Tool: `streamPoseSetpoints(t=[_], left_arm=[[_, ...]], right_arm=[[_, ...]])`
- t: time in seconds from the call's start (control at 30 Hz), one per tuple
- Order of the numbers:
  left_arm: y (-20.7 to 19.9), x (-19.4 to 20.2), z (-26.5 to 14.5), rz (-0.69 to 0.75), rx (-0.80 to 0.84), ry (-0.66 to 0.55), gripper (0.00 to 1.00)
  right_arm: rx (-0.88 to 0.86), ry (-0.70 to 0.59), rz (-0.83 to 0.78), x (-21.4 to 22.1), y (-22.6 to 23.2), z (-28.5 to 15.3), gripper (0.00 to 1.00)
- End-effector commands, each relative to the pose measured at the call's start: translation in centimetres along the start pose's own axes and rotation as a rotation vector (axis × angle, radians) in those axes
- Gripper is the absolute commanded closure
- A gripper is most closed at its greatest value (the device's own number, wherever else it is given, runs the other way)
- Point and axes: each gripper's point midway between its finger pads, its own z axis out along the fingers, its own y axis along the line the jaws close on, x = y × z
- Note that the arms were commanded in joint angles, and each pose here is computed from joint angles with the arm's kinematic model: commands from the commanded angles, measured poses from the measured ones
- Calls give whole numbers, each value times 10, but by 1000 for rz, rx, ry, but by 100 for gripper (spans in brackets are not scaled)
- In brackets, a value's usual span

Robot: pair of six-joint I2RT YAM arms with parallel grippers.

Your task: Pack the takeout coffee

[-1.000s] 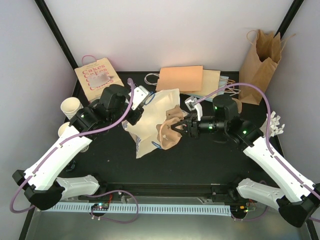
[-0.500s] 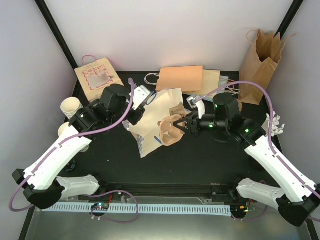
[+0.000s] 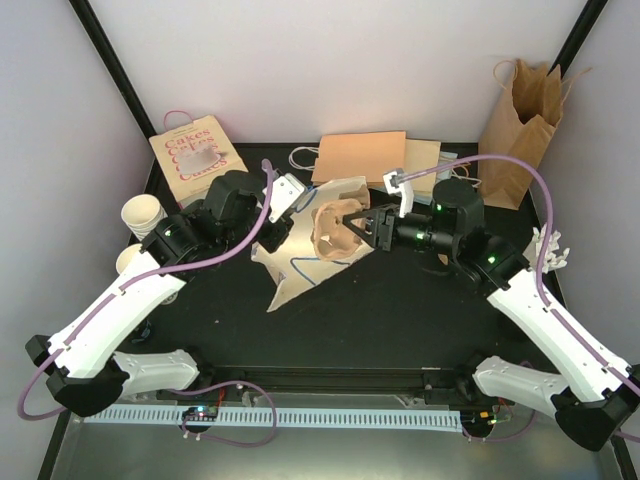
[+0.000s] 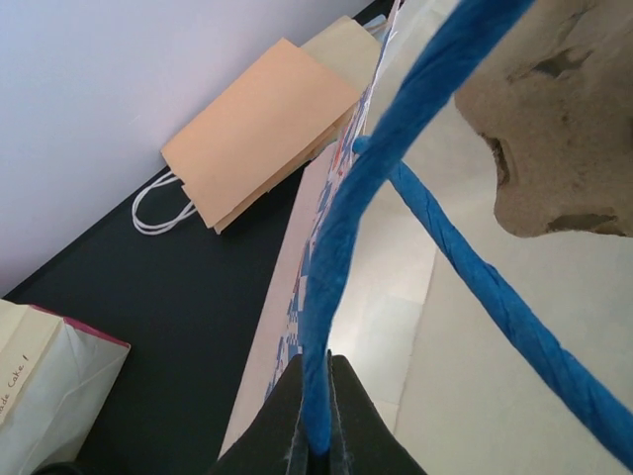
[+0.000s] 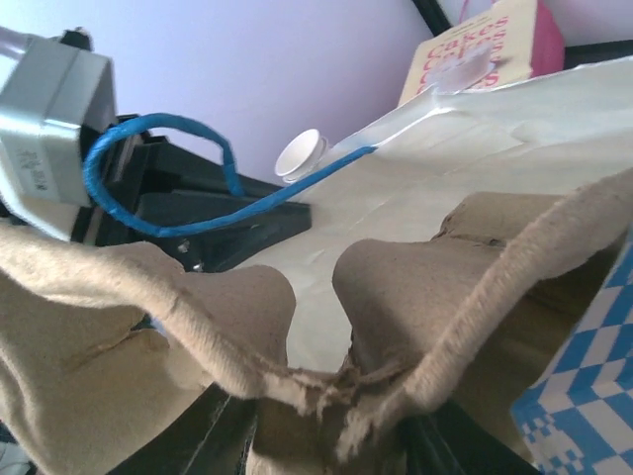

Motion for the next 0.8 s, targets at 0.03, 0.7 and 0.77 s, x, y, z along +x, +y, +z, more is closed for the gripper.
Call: streamPoseSetpoints(t=[0.03,0.7,0.77], left_arm=[[4,-13,-8,-8,-19,-41,99],[-13,-27,-11,-75,77,-85,98],[-14,-27,-10,-81,83,-86,99]], right_arm=[[120,-10,-36,-5,-19,0,65],[514,45,-258,18,-63,11,67],[552,46,-297,20,-63,14,67]])
